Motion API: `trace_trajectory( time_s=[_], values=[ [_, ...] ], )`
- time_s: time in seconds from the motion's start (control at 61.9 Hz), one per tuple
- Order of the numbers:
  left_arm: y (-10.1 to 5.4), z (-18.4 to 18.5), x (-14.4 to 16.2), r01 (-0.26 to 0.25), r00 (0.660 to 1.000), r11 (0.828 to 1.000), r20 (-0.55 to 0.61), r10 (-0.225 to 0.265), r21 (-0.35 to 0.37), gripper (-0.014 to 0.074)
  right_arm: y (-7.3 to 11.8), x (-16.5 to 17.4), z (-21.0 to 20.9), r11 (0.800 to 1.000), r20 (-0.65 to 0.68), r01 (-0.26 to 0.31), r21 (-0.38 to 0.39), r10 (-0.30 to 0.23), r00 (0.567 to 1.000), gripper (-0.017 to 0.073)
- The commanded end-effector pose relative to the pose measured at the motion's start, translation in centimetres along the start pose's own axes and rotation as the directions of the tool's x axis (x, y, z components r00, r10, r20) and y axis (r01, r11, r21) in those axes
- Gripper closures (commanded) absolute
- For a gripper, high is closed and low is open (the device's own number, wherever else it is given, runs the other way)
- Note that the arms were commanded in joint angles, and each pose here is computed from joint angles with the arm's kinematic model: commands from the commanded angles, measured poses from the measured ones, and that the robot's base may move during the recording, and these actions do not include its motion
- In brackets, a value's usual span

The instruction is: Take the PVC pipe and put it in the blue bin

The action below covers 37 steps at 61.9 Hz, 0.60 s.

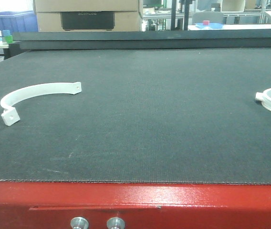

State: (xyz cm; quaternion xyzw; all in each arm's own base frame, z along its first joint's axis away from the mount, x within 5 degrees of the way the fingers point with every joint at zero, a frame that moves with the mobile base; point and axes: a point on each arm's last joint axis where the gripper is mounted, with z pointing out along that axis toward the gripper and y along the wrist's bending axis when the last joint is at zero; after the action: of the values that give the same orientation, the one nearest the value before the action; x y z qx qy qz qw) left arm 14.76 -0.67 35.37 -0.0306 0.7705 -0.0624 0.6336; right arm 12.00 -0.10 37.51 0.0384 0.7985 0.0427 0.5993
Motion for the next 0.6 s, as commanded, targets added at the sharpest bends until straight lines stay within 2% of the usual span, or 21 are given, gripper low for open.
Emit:
trace_trajectory(
  time_s=[0.0, 0.097, 0.21, 0.388, 0.436, 0.517, 0.581],
  values=[
    [0.0, 0.5, -1.0, -0.003, 0.999, 1.0, 0.05, 0.003, -0.003, 0.0704, -0.1, -0.7, 0.8, 1.0, 0.012, -0.011, 0.004, 0.011, 1.0, 0.0721],
    [0.0, 1.1, -1.4, -0.002, 0.996, 1.0, 0.088, 0.002, -0.006, 0.0704, -0.3, -0.6, 1.8, 1.0, -0.023, -0.004, 0.012, 0.004, 1.0, 0.0721],
    [0.1, 1.4, -1.3, -0.004, 0.997, 1.0, 0.082, 0.004, -0.008, 0.0704, -0.4, -0.5, 3.2, 1.0, -0.056, -0.007, 0.017, 0.008, 0.998, 0.0721],
    [0.2, 1.4, -1.1, -0.109, 0.992, 0.994, 0.056, 0.111, -0.031, 0.0704, -0.9, 0.3, 6.6, 1.0, -0.172, 0.01, 0.024, -0.006, 0.985, 0.0721],
    [0.2, 1.5, -1.2, -0.118, 0.991, 0.992, 0.065, 0.12, -0.033, 0.0704, -1.1, 0.5, 7.7, 1.0, -0.207, 0.013, 0.026, -0.008, 0.978, 0.0721],
    [0.2, 1.9, -1.2, -0.131, 0.988, 0.991, 0.075, 0.133, -0.035, 0.0704, -1.3, 0.6, 9.5, 0.998, -0.256, 0.06, 0.016, -0.054, 0.965, 0.0721],
    [0.3, 2.5, -1.1, -0.153, 0.986, 0.987, 0.061, 0.156, -0.039, 0.0704, -1.4, 0.6, 10.9, 0.998, -0.284, 0.07, 0.013, -0.063, 0.957, 0.0718]
  ],
)
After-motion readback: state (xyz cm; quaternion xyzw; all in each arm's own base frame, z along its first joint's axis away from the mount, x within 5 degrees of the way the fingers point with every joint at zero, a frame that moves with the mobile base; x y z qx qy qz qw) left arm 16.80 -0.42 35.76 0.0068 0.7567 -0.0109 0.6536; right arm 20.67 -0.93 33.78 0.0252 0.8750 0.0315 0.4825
